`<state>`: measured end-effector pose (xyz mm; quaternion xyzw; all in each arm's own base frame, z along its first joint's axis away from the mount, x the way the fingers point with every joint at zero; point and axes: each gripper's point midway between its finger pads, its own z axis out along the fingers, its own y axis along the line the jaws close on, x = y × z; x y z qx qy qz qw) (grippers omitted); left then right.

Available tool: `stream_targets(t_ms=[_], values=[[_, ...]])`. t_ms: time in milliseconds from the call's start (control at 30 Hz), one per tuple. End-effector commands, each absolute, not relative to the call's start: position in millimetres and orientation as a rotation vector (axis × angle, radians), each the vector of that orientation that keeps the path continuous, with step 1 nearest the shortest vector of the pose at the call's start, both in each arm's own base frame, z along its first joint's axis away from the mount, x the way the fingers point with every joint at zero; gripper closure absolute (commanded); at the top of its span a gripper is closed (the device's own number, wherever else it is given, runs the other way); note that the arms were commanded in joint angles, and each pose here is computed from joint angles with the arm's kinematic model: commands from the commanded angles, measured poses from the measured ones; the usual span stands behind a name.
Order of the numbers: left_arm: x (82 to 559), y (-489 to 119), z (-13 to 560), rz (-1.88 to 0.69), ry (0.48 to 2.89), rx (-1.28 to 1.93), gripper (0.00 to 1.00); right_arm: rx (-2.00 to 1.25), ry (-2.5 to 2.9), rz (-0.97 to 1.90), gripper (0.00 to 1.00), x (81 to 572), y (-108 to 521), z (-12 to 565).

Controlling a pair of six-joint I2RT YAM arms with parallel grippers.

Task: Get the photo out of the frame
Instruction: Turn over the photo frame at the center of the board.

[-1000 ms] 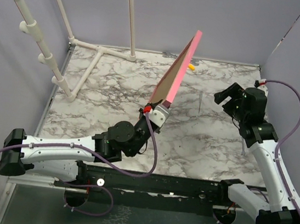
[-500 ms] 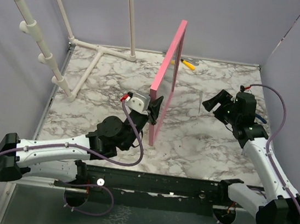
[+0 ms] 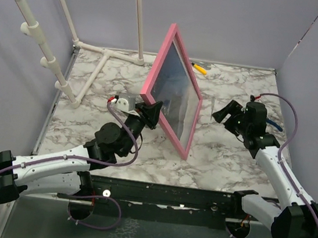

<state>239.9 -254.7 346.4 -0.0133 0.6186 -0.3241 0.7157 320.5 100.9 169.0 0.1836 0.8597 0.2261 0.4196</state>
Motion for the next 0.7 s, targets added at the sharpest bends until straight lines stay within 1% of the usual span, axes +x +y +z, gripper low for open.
stream_targets(t_ms=[0, 233, 400, 533, 667], values=[[231.7, -240.8, 340.7, -0.858, 1.352, -0.129, 1.00, 0.431, 2.177, 0.559, 0.24, 318.6, 100.5, 155.4], [222.6, -210.7, 299.8, -0.896, 1.372, -0.222, 1.00, 0.389, 2.217, 0.569, 0.24, 306.2, 102.2, 132.1], [218.3, -188.7, 275.1, -0.876, 1.393, -0.287, 1.00, 0.377, 2.239, 0.673, 0.30, 298.1, 111.4, 117.8], [215.1, -173.8, 257.0, -0.871, 1.399, -0.337, 1.00, 0.372, 2.256, 0.855, 0.35, 291.0, 122.8, 103.4], [211.9, -163.7, 248.9, -0.901, 1.374, -0.388, 1.00, 0.327, 2.240, 1.032, 0.35, 284.5, 139.4, 96.0]])
